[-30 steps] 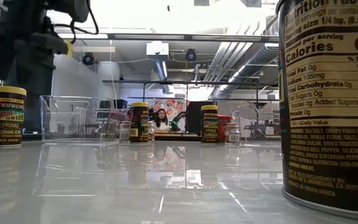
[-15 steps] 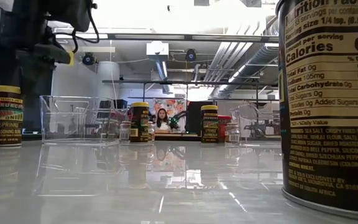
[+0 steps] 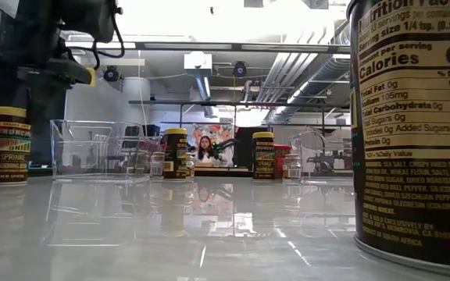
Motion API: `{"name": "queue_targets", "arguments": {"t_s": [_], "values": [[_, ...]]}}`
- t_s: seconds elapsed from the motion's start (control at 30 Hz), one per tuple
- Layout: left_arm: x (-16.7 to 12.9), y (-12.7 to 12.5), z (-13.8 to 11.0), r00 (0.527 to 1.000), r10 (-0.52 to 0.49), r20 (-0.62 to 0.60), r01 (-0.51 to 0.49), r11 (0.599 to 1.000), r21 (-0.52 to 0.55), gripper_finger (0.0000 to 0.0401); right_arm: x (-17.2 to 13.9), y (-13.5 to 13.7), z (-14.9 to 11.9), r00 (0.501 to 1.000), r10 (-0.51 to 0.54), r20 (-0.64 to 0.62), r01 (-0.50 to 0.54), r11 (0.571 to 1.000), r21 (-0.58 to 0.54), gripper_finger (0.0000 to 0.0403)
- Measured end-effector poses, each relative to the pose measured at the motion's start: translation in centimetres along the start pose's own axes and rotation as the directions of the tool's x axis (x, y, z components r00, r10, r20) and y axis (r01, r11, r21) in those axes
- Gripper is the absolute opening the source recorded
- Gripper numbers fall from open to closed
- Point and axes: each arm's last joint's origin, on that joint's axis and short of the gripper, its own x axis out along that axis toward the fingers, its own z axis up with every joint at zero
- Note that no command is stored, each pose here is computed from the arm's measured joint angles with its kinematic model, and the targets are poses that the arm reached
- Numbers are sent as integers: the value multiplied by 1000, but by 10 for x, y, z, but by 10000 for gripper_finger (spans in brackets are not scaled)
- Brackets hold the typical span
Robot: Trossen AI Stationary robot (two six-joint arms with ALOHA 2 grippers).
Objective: Sort spices by type
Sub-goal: Put the yellow seasoning bottle into the top left transparent bin
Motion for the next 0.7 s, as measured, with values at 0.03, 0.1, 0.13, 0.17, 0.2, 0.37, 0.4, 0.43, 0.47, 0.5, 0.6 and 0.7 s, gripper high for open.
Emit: {"name": "queue_targets", "arguments": {"t_s": [0.03,0.1,0.13,0.17,0.2,0.37,0.4,0.43,0.47,0.5,0.6,0.7], "values": [[0,-1,0,1000,-10,-2,10,1000,-3,237,0,0,0,1000,0,0,0,1000,0,1],[0,-3,0,1000,-28,-3,28,1000,-4,237,0,0,0,1000,0,0,0,1000,0,1],[0,-3,0,999,-36,-1,36,999,-5,237,0,0,0,1000,-1,0,1,1000,0,1],[0,-4,1,999,-42,1,42,999,-5,237,0,0,0,1000,-1,0,1,1000,0,1],[0,-5,1,998,-56,6,56,998,-7,237,0,0,0,1000,-1,0,1,1000,0,1],[-1,-17,4,985,-166,53,167,986,-15,237,0,0,0,1000,-1,0,1,1000,0,1],[-2,-19,5,979,-193,60,194,981,-15,237,0,0,0,1000,-1,0,1,1000,0,1],[-2,-21,5,975,-214,65,216,976,-15,237,0,0,0,1000,0,0,0,1000,0,1],[-2,-22,5,972,-226,68,227,974,-12,237,0,0,0,1000,0,0,0,1000,0,1],[-2,-23,5,972,-226,69,227,974,-7,237,0,0,0,1000,-1,0,1,1000,0,1],[-2,-22,5,972,-225,69,226,974,-7,237,0,0,0,1000,0,0,0,1000,0,1],[-2,-22,5,972,-224,68,225,974,-5,237,0,0,0,1000,0,0,0,1000,0,1]]}}
